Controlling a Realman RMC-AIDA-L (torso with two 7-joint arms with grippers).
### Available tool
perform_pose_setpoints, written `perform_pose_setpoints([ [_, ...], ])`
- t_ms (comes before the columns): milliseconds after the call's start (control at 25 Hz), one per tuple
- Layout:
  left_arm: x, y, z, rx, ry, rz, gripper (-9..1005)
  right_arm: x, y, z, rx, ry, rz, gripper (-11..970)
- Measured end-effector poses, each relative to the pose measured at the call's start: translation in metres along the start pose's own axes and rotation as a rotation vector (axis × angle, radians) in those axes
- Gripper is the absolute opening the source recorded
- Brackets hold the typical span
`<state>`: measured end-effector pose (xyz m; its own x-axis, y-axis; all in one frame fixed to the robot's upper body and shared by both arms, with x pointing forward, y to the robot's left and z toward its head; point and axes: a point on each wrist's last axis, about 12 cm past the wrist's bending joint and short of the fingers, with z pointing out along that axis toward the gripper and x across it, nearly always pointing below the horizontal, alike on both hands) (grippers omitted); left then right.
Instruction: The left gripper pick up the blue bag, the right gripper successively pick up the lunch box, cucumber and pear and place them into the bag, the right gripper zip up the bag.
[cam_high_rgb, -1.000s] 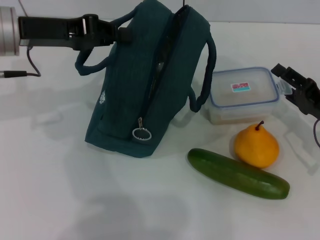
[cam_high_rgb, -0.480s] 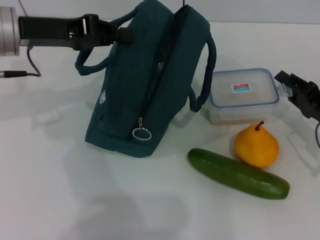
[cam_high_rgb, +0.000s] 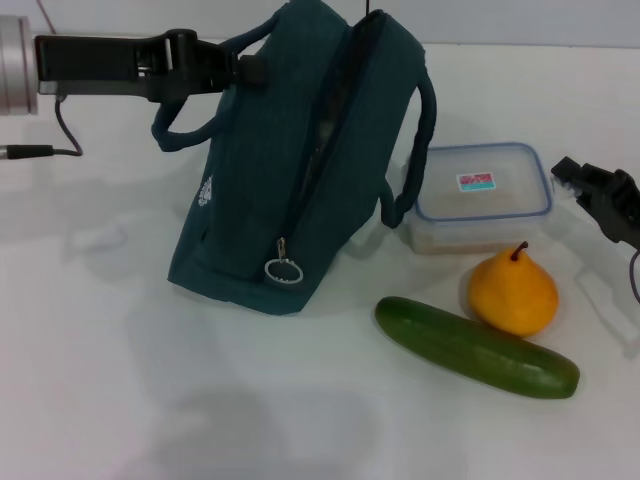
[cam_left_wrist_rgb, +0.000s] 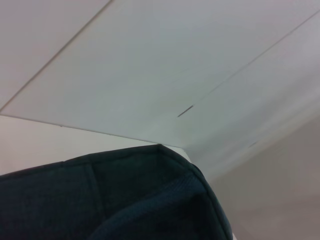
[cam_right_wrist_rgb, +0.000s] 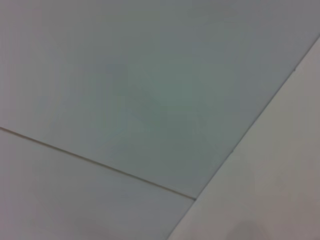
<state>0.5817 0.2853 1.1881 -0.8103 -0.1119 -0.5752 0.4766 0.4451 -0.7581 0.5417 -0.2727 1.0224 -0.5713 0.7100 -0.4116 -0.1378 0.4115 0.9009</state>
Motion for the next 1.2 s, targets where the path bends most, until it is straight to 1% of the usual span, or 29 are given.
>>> perform_pose_setpoints([
  [80, 0.0004, -0.0006, 0.0002, 0.004, 0.003, 0.005, 64, 0.0008, -0.0002, -0.0001, 0.001, 0.006, -0.003, 95],
  [280, 0.0023, -0.0008, -0.0001, 0.01, 0.01, 0.006, 64, 0.0014, 0.0008, 0.0006, -0.004, 0.016, -0.01, 95],
  [400, 0.0036, -0.0012, 0.0006, 0.016, 0.016, 0.005, 64, 0.0016, 0.0034, 0.0006, -0.026, 0.021, -0.014, 94],
  [520, 0.0043, -0.0018, 0.0014, 0.02, 0.018, 0.005, 64, 0.0009, 0.0042, -0.0013, -0.039, 0.012, 0.01, 94],
  [760, 0.004, -0.0023, 0.0017, 0.021, 0.018, 0.012, 64, 0.0002, 0.0047, -0.0019, -0.045, 0.007, 0.119, 94],
  [800, 0.0039, -0.0023, 0.002, 0.022, 0.019, 0.014, 64, 0.0, 0.0043, -0.0019, -0.042, 0.006, 0.148, 94],
  [840, 0.0038, -0.0024, 0.0024, 0.023, 0.019, 0.016, 64, -0.0002, 0.0031, -0.0022, -0.032, 0.004, 0.217, 94],
  [880, 0.0037, -0.0024, 0.0025, 0.023, 0.019, 0.018, 64, -0.0002, 0.0031, -0.0022, -0.032, 0.004, 0.217, 94],
  [1000, 0.0036, -0.0024, 0.0026, 0.023, 0.019, 0.022, 64, -0.0005, 0.0011, -0.0027, -0.019, -0.002, 0.293, 94],
  [1040, 0.0035, -0.0023, 0.0026, 0.023, 0.019, 0.026, 64, -0.0005, 0.0011, -0.0027, -0.019, -0.002, 0.293, 94],
  [1080, 0.0034, -0.0023, 0.0026, 0.023, 0.018, 0.028, 64, -0.002, -0.0001, -0.0039, -0.017, -0.022, 0.36, 94],
  [1200, 0.0029, -0.0023, 0.0027, 0.022, 0.016, 0.035, 64, -0.0027, -0.0036, -0.0076, -0.006, -0.047, 0.45, 94],
])
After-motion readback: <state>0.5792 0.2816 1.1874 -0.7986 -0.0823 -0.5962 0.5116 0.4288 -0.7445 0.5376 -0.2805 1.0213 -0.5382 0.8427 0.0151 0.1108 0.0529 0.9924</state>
